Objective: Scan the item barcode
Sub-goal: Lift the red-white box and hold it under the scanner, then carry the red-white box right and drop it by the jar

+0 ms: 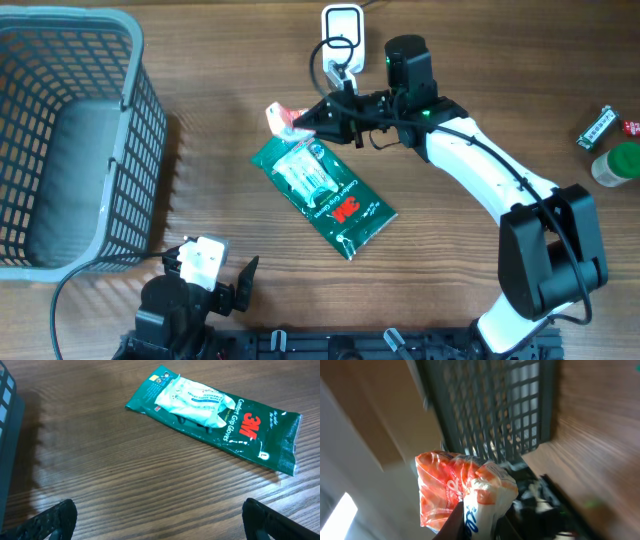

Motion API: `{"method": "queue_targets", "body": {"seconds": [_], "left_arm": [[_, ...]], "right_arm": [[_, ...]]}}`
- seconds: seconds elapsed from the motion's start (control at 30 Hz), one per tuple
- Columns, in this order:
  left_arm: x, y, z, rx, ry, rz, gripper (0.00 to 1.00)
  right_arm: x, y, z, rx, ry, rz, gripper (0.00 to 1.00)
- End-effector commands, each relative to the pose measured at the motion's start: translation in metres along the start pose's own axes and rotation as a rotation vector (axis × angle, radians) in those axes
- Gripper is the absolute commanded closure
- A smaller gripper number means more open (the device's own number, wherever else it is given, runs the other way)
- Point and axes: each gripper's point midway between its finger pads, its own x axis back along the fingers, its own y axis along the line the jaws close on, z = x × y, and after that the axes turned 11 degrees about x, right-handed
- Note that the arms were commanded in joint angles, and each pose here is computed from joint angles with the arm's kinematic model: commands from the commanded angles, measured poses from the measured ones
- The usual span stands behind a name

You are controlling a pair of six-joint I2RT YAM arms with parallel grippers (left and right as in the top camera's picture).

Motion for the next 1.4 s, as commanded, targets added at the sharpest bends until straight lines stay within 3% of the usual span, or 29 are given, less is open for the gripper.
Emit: {"method": "queue_targets", "body": {"seconds": [0.0,0.03,0.1,0.17,0.27,0.37,0.57,0.7,0.9,1.1,1.17,1.23,1.37], "left_arm": [[0.0,-0.001,0.0,-0.012,-0.002,0.005,0.0],[0.0,-0.001,0.0,-0.012,-0.002,0.005,0.0],[0.0,-0.001,0.0,-0.012,-0.002,0.005,0.0],[0.0,-0.001,0.0,-0.012,-0.002,0.005,0.0],[0.0,-0.001,0.0,-0.012,-0.002,0.005,0.0],[0.0,-0.001,0.0,-0.012,-0.002,0.005,0.0],[0.0,-0.001,0.0,-0.012,-0.002,0.005,0.0],[0.0,-0.001,0.0,-0.012,-0.002,0.005,0.0],[0.0,-0.001,0.001,-0.012,0.001,0.004,0.0],[0.0,-0.001,0.001,-0.012,0.001,0.004,0.0],[0.0,-0.001,0.001,-0.012,0.001,0.004,0.0],[0.0,-0.001,0.001,-0.012,0.001,0.004,0.0],[0.0,-0.001,0.001,-0.012,0.001,0.004,0.0]], "right_arm": [[0.012,-0.012,-0.044,-0.412,-0.301,0.074,0.89],[0.015,-0.015,-0.051,-0.472,-0.345,0.074,0.86],[0.021,-0.019,-0.063,-0.545,-0.407,0.058,0.95],[0.035,-0.01,-0.095,-0.442,-0.483,-0.03,0.95],[0.053,-0.032,-0.126,-0.554,-0.539,-0.115,0.95],[0.073,-0.056,-0.169,-0.517,-0.663,-0.173,0.96],[0.081,-0.07,-0.236,-0.516,-0.721,-0.183,0.95],[0.081,-0.095,-0.254,-0.6,-0.768,-0.135,0.95],[0.083,-0.102,-0.254,-0.622,-0.782,-0.119,0.95],[0.12,-0.095,-0.261,-0.215,-0.896,0.119,0.96],[0.167,-0.062,-0.249,-0.107,-0.95,0.244,0.95],[0.206,-0.048,-0.231,-0.138,-0.992,0.317,0.95],[0.374,-0.107,-0.145,-0.521,-1.375,0.831,0.95]]}}
